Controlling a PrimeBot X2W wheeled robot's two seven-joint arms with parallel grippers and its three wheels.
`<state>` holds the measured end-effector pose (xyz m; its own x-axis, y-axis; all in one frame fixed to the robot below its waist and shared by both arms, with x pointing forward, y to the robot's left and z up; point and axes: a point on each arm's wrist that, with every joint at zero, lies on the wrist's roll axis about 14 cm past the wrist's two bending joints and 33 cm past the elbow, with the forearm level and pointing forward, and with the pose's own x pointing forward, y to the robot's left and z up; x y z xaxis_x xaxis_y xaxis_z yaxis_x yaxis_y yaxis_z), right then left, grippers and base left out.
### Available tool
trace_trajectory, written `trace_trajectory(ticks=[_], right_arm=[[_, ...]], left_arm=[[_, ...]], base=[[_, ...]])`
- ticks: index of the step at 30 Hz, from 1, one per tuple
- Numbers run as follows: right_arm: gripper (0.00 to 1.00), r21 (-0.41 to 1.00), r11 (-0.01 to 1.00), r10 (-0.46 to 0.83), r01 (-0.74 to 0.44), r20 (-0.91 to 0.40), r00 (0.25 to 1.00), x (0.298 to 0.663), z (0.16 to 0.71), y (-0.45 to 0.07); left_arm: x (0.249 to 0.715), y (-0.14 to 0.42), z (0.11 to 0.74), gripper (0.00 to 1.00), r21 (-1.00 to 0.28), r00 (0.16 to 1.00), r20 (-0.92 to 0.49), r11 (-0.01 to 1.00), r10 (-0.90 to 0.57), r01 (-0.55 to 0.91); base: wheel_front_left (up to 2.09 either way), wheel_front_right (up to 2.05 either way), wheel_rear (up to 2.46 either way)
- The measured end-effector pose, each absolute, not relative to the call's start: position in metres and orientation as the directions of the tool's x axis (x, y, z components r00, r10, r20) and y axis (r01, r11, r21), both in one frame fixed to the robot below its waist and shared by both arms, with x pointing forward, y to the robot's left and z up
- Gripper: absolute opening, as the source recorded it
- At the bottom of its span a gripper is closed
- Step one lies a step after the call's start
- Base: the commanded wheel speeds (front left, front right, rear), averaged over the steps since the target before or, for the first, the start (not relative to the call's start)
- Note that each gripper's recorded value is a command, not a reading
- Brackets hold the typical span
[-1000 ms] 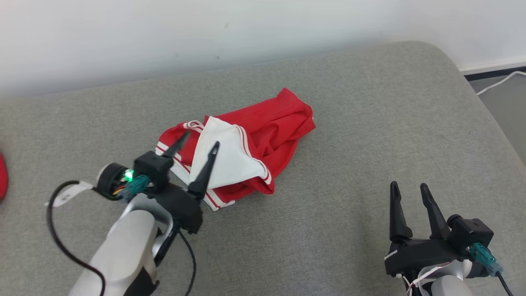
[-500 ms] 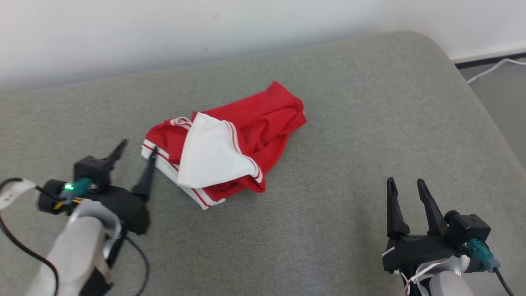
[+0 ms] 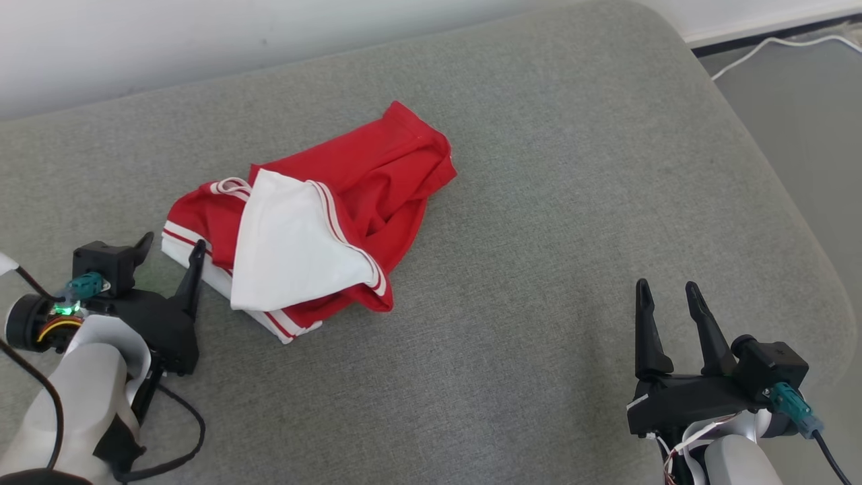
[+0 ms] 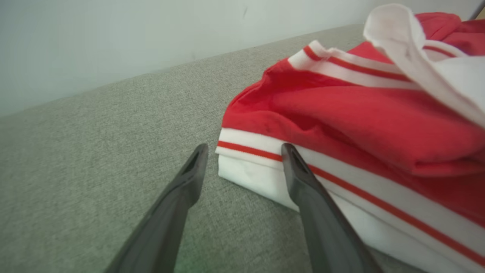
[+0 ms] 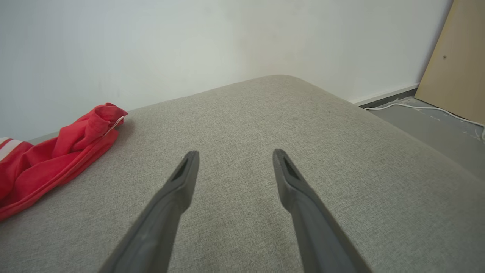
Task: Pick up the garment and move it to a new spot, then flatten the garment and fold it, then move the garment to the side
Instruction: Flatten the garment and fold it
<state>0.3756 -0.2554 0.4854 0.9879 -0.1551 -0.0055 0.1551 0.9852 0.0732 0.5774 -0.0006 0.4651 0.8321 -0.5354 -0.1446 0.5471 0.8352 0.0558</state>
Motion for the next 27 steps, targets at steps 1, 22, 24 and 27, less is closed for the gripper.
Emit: trace_trajectory(ticks=[1,22,24,27], right_arm=[[1.00,0.072,0.985,-0.158,0.158,-0.008,0.987,0.375,0.485,-0.256],[1.00,0.062,0.981,-0.184,0.184,-0.006,0.983,0.370,0.488,-0.265],[1.00,0.063,0.980,-0.187,0.186,-0.004,0.982,0.369,0.489,-0.266],[1.00,0.067,0.981,-0.183,0.183,0.005,0.983,0.369,0.491,-0.265]], left_arm=[[0.578,-0.001,0.462,1.00,0.056,0.831,-0.153,0.835,-0.535,0.547],[0.582,-0.014,0.445,0.00,0.040,0.807,-0.226,0.823,-0.546,0.567],[0.582,-0.014,0.448,0.00,0.046,0.808,-0.221,0.821,-0.547,0.569],[0.581,-0.014,0.459,0.00,0.054,0.812,-0.194,0.821,-0.550,0.569]], base=[[0.00,0.00,0.00],[0.00,0.00,0.00],[0.00,0.00,0.00],[0.00,0.00,0.00]])
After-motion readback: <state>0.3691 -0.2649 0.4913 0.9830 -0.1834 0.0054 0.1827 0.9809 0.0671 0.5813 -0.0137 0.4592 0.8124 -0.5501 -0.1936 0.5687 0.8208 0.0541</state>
